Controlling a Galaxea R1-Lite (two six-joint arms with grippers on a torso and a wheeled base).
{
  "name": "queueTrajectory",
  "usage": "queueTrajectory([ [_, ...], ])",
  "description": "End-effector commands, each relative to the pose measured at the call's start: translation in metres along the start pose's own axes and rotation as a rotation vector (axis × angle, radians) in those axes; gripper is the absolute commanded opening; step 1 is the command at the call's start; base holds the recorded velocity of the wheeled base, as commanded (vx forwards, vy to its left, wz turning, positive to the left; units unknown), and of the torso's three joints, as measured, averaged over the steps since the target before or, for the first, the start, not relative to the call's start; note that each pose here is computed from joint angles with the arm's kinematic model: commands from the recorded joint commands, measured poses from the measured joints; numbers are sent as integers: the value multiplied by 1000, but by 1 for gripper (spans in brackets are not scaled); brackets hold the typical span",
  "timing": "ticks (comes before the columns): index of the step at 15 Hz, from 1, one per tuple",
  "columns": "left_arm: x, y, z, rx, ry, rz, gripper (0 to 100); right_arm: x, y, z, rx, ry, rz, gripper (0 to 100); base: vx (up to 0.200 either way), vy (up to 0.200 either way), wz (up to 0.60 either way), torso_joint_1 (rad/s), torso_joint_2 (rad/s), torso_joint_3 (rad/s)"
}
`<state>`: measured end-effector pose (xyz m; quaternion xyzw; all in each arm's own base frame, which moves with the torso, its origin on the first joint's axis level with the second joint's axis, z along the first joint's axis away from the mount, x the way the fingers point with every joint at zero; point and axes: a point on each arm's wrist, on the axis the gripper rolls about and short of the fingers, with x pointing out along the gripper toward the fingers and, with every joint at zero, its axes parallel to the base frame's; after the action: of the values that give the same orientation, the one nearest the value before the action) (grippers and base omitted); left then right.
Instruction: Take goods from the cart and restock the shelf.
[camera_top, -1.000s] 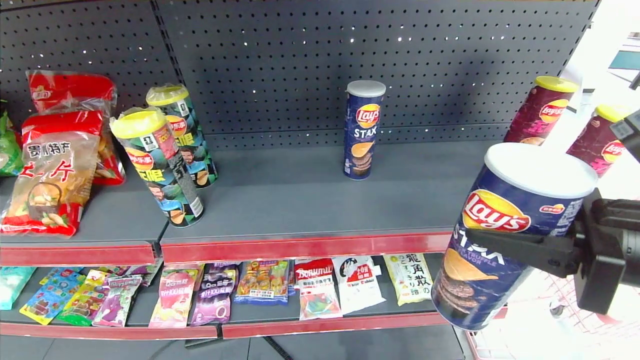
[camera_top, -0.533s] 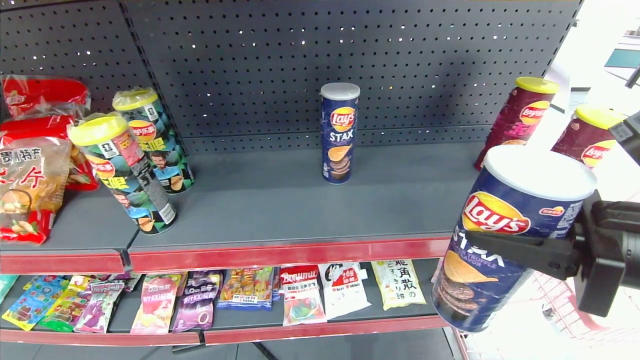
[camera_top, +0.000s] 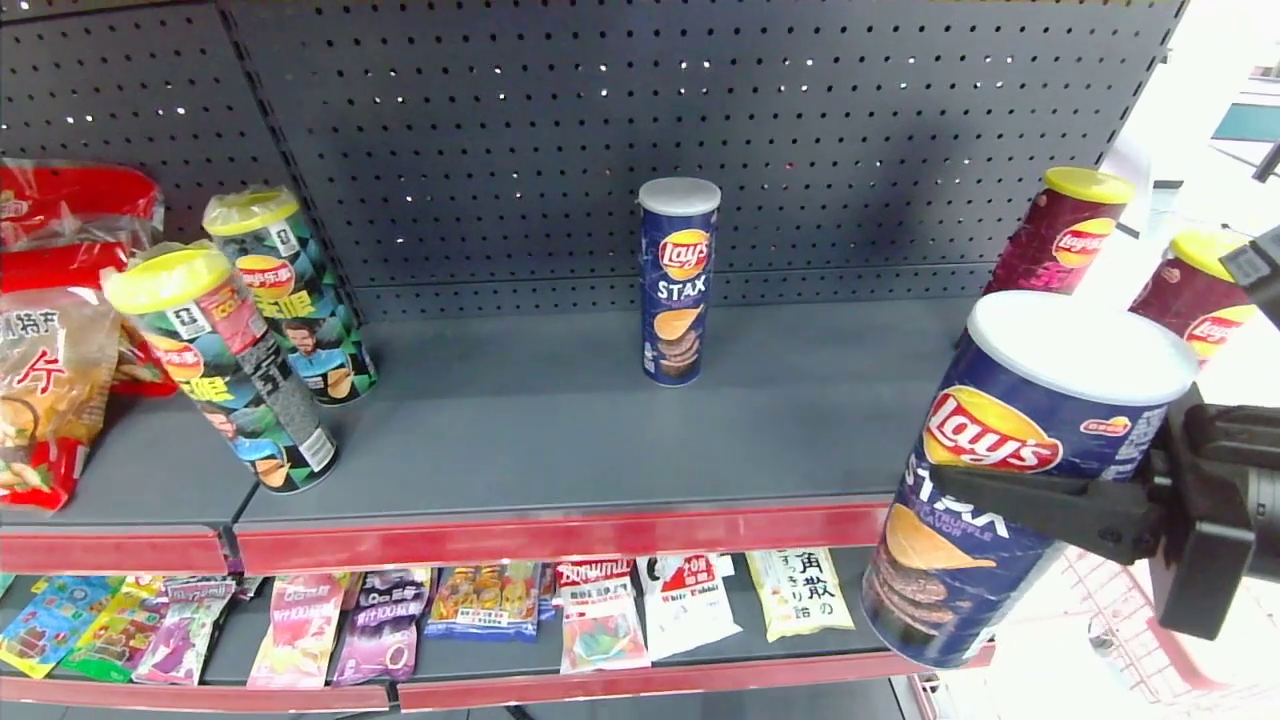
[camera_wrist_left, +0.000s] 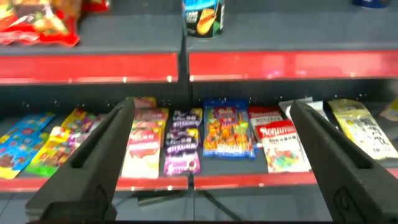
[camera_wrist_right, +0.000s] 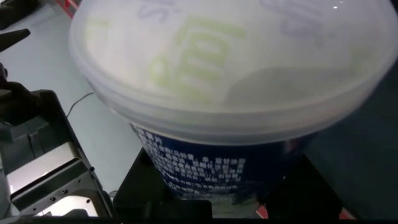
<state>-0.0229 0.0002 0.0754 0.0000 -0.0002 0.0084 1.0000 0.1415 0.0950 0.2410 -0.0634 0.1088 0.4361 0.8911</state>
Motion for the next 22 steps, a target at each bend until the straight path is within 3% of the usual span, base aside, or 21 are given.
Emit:
queueTrajectory([
  [1,0,0,0,0,0,0,100,0,0,0,0,1,0,0,200,0,0,12,7,-2],
  [18,0,0,0,0,0,-6,100,-18,3,-8,-2,-17,-51,0,12,0,0,1,0,0],
  [20,3,0,1,2,42,-12,100,-17,3,-7,-3,-18,-52,0,0,0,0,0,0,0],
  [22,4,0,1,30,55,-79,100,-11,0,-2,-1,-15,-53,0,0,0,0,0,0,0],
])
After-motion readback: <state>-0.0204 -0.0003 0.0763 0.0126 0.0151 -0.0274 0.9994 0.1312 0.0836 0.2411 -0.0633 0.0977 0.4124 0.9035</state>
